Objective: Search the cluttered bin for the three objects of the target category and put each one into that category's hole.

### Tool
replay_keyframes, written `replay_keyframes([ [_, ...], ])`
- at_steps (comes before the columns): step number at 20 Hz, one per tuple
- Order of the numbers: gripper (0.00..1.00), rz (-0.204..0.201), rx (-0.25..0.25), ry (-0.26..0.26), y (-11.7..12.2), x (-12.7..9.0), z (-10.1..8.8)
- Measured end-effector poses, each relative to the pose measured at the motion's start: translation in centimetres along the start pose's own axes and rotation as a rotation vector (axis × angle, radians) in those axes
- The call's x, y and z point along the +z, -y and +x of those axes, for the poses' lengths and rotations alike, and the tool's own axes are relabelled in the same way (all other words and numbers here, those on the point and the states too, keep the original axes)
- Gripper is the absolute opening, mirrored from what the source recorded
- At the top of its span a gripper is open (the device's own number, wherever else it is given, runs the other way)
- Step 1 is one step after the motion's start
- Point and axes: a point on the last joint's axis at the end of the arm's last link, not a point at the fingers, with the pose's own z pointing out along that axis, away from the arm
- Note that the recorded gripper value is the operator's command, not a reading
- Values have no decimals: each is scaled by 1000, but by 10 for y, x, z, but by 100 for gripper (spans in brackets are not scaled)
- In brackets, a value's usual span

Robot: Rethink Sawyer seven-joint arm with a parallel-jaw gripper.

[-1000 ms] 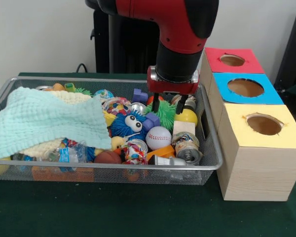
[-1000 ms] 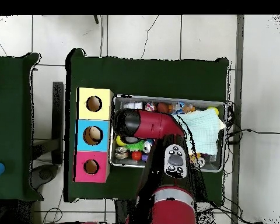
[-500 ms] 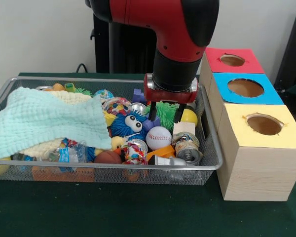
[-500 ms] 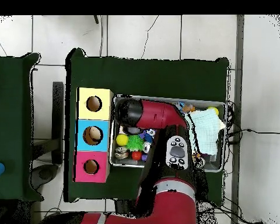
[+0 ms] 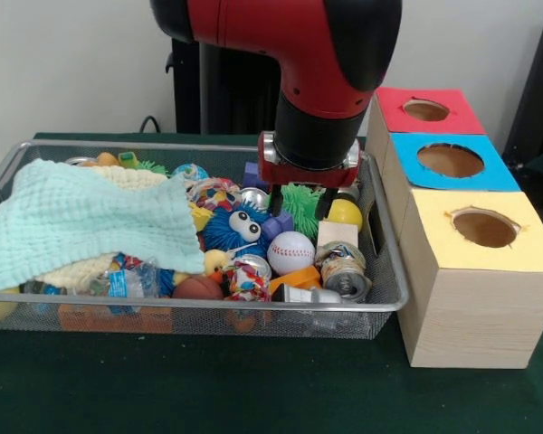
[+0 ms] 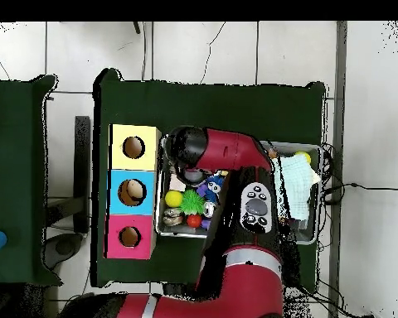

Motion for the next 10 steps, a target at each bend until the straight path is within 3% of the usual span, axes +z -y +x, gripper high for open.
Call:
replay_keyframes([
  [10, 100, 9, 27, 21, 24, -2, -16],
])
